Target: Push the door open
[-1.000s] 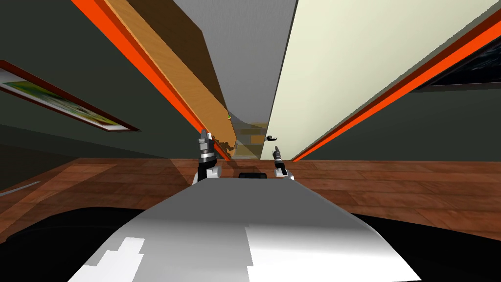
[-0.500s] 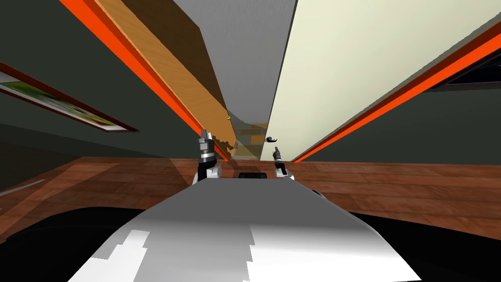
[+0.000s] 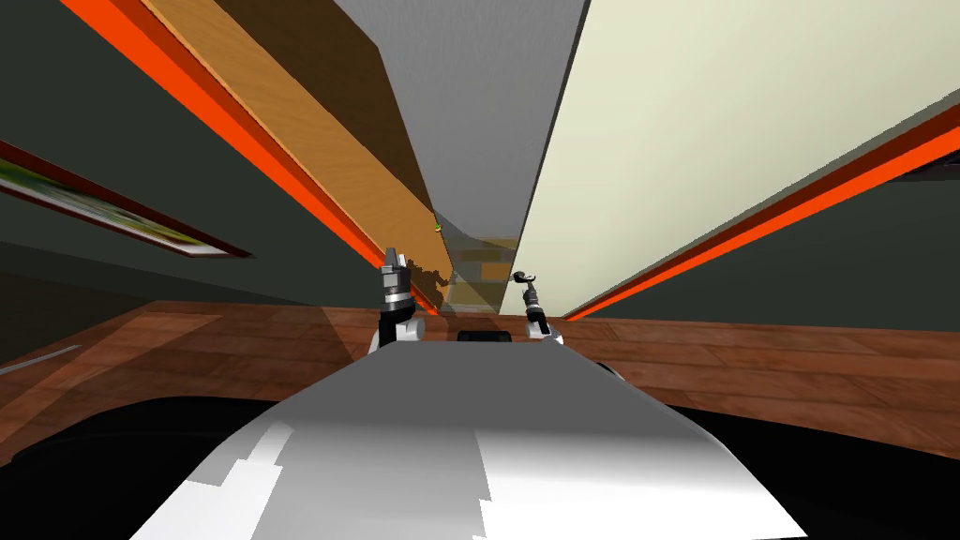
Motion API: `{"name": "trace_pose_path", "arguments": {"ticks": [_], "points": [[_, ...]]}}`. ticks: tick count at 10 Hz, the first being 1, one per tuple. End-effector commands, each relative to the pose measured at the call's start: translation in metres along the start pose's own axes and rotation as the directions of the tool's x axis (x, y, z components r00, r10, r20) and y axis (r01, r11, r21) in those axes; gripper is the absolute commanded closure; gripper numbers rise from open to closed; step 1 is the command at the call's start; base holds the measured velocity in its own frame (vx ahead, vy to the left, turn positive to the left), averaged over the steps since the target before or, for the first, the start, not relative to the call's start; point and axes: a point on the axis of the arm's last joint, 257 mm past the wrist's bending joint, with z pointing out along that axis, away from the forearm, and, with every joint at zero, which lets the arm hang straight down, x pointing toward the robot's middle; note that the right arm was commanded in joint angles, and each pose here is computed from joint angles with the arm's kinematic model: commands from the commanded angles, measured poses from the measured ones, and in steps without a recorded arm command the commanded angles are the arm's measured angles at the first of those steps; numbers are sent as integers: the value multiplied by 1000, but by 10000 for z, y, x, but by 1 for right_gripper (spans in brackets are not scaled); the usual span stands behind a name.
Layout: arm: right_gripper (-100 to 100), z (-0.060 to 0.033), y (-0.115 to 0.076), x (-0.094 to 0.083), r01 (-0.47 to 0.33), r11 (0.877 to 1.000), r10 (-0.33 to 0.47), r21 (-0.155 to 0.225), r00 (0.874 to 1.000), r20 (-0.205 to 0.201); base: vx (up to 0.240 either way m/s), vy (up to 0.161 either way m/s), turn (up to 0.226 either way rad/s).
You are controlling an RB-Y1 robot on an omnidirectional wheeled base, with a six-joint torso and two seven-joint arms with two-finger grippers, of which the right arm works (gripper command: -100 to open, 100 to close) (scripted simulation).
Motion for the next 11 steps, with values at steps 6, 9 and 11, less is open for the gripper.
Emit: {"name": "trace_pose_path", "arguments": {"ticks": [6,9,11], "points": [[100,15,-3,-16,0,1000,0,1,1000,8,110,-12,16],[100,15,-3,-16,0,1000,0,1,1000,8,-6,-1,5],[100,41,29,-88,1,1000,-1,-5,1000,26,51,12,-22]]}}
